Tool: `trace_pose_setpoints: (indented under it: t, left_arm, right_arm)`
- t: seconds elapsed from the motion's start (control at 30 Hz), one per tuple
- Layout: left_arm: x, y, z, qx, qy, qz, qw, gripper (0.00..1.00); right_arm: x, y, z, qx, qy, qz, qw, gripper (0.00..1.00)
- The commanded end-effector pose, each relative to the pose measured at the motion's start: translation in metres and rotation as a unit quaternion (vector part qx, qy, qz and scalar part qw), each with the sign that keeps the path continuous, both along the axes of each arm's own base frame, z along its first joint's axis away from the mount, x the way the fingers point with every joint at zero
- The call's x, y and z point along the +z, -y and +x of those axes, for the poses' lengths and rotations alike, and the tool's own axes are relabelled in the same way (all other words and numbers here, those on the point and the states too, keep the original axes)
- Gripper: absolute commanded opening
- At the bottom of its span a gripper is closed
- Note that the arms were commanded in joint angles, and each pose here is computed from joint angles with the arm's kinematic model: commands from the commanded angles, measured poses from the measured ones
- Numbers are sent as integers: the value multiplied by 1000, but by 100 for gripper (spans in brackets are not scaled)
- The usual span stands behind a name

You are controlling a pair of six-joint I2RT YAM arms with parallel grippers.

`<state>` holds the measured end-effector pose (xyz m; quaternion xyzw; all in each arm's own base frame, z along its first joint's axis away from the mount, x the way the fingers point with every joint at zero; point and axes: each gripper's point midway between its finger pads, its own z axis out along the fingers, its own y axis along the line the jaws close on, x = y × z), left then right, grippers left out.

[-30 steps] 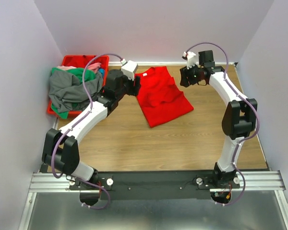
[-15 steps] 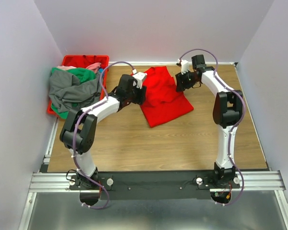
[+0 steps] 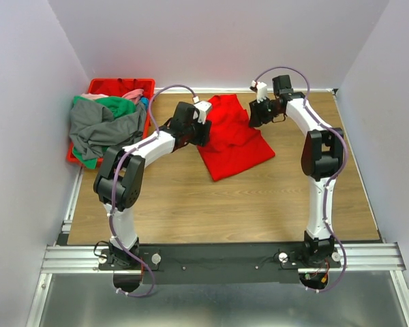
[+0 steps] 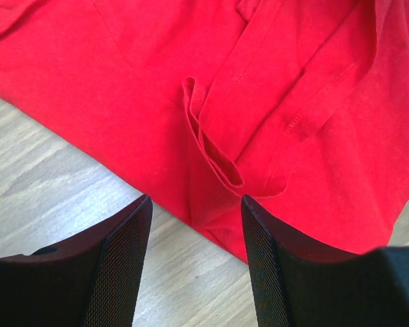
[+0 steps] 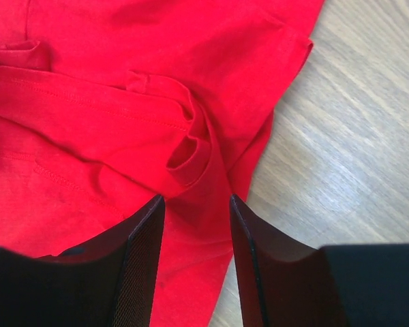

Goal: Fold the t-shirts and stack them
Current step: Fold the tshirt

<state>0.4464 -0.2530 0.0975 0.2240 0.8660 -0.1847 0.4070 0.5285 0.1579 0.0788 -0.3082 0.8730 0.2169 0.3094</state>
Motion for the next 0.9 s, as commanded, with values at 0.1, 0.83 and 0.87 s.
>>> trace_pose_setpoints:
  t: [0.1,0.83,0.87]
  left_arm:
    - [-13,9,-5,-31,-23,3,999,63]
    - [-21,26,7,-49,-41,-23,998,0]
    - [-21,25,7,-46,-42,-23,998,0]
  right_arm:
    - [-5,-10,-4,15,-20,18,1000,48]
    - [-12,-13,5,9,-31,25,999,14]
    - [-11,-13,6,7,-30,25,999,11]
